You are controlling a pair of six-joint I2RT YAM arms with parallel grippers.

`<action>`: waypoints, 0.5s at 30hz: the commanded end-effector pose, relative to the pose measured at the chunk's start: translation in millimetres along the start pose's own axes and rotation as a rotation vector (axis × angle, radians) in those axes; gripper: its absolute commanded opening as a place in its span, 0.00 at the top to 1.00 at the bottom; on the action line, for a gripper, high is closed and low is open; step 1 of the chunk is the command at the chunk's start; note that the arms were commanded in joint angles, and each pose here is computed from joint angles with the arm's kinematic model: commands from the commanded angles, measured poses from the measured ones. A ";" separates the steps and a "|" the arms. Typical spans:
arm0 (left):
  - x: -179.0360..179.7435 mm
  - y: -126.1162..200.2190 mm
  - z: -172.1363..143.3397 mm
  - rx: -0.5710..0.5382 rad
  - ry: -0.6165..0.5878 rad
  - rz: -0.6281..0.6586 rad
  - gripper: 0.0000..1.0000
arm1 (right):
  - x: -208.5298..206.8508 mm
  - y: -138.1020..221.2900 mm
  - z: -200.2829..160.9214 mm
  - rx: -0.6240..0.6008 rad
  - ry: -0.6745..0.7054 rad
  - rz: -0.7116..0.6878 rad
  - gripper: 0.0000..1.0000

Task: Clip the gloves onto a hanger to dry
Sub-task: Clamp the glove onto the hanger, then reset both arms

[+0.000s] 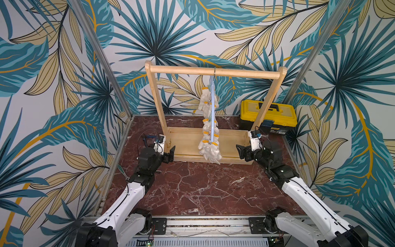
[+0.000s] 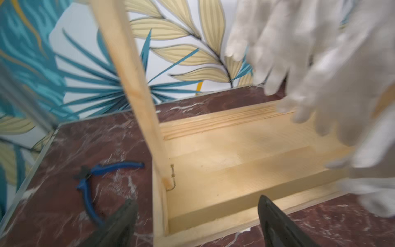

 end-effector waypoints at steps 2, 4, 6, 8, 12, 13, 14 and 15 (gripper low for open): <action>38.9 0.4 3.7 -0.115 0.033 0.196 0.03 | -35.6 -6.4 -20.1 0.006 -0.084 -0.226 0.14; 51.9 -1.2 -0.2 -0.129 0.033 0.249 0.02 | -48.2 -9.1 -33.9 0.033 -0.098 -0.297 0.13; 63.3 -4.3 -6.4 -0.136 0.043 0.262 0.02 | -59.4 -11.8 -48.8 0.040 -0.103 -0.354 0.13; 72.5 -9.4 -12.0 -0.128 0.055 0.268 0.02 | -68.0 -14.6 -58.3 0.026 -0.109 -0.392 0.12; 83.1 -20.5 -21.6 -0.121 0.056 0.283 0.00 | -80.8 -21.4 -77.6 0.000 -0.128 -0.436 0.11; 84.0 -22.7 -23.5 -0.128 0.056 0.282 0.00 | -82.8 -24.0 -82.1 0.001 -0.125 -0.442 0.11; 86.3 -26.2 -25.0 -0.135 0.069 0.280 0.01 | -83.7 -28.8 -87.5 0.011 -0.109 -0.445 0.11; 87.3 -29.3 -24.0 -0.132 0.080 0.280 0.01 | -85.0 -32.4 -91.7 0.024 -0.096 -0.453 0.10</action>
Point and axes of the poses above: each gripper's point midway between its finger pads, its own y axis back along the fingers, its own x axis along the line the jaws close on, z = x × y, the point moved 5 cm from there along y, back along the fingers, and after that the axes turned 13 degrees about y, right-handed, at the moved point
